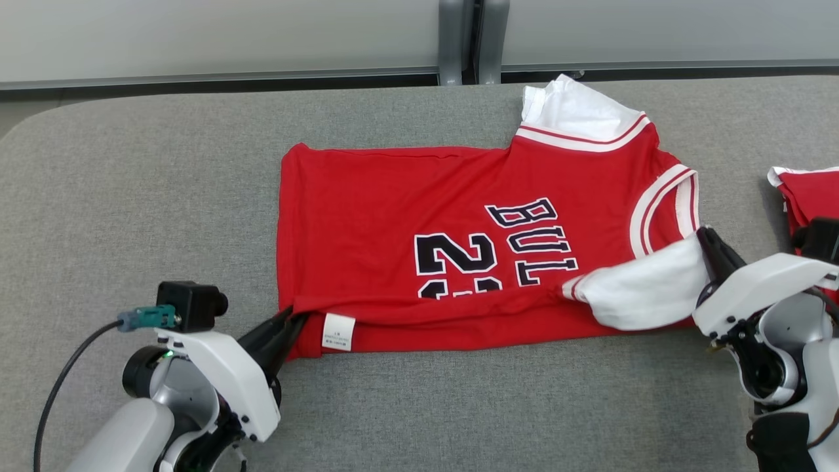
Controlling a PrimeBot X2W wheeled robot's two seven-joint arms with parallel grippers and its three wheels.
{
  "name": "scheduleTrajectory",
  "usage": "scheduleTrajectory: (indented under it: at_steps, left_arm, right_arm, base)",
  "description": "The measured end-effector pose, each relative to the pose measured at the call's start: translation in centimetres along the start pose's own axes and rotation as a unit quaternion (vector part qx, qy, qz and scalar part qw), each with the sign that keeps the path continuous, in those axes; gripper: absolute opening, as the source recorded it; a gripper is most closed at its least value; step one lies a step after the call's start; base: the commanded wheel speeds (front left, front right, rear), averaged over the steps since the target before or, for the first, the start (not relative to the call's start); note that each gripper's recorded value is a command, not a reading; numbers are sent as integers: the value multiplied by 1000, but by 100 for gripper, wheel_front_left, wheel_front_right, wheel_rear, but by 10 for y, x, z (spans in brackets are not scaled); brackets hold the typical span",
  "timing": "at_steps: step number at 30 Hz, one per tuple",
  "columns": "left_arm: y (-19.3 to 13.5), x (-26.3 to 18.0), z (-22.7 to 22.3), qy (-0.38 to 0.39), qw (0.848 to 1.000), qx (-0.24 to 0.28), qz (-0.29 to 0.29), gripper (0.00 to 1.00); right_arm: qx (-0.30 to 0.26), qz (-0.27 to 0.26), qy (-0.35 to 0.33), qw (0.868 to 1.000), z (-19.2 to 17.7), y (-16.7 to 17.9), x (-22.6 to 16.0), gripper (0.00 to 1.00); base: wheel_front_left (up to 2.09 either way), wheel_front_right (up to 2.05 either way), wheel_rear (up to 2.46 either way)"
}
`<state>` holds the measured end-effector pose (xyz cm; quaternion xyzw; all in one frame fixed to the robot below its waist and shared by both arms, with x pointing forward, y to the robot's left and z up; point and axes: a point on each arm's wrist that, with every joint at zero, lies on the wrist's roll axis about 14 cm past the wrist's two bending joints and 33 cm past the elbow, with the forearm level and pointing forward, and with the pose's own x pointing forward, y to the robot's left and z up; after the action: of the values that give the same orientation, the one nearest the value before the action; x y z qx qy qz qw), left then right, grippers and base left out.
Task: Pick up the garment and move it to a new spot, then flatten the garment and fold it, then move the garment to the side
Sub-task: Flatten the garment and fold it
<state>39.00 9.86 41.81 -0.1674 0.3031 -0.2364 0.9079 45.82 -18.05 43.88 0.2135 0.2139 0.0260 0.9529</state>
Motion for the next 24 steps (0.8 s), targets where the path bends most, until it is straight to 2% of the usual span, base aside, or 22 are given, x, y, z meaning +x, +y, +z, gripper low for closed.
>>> scheduleTrajectory:
  at_steps: [1,2,9,13,15,21,24]
  left_arm:
    - [2,2,2,-2,1000,-2,3,93]
    - [5,4,5,-7,1000,-5,8,100]
    - [18,10,6,-15,999,-13,26,100]
    - [26,8,13,-41,998,-14,41,100]
    - [25,3,6,-45,998,-21,46,100]
    - [10,-11,-23,-38,997,-56,44,100]
    - [9,-11,-31,-32,996,-67,48,100]
  right_arm:
    - [-4,-2,-3,1000,2,0,3,58]
    - [-7,-3,-6,1000,4,-1,5,100]
    - [-13,-11,-20,1000,9,-6,13,100]
    - [-51,-7,-58,997,24,-7,7,100]
    - [-96,-14,-68,993,25,-16,-4,100]
    - [-189,-47,-20,981,-9,-49,-41,100]
    - [-187,-59,12,980,-29,-59,-49,100]
  base:
    - [0,0,0]
    - [0,0,0]
    - [0,0,0]
    - [0,0,0]
    - [0,0,0]
    - [0,0,0]
    - [0,0,0]
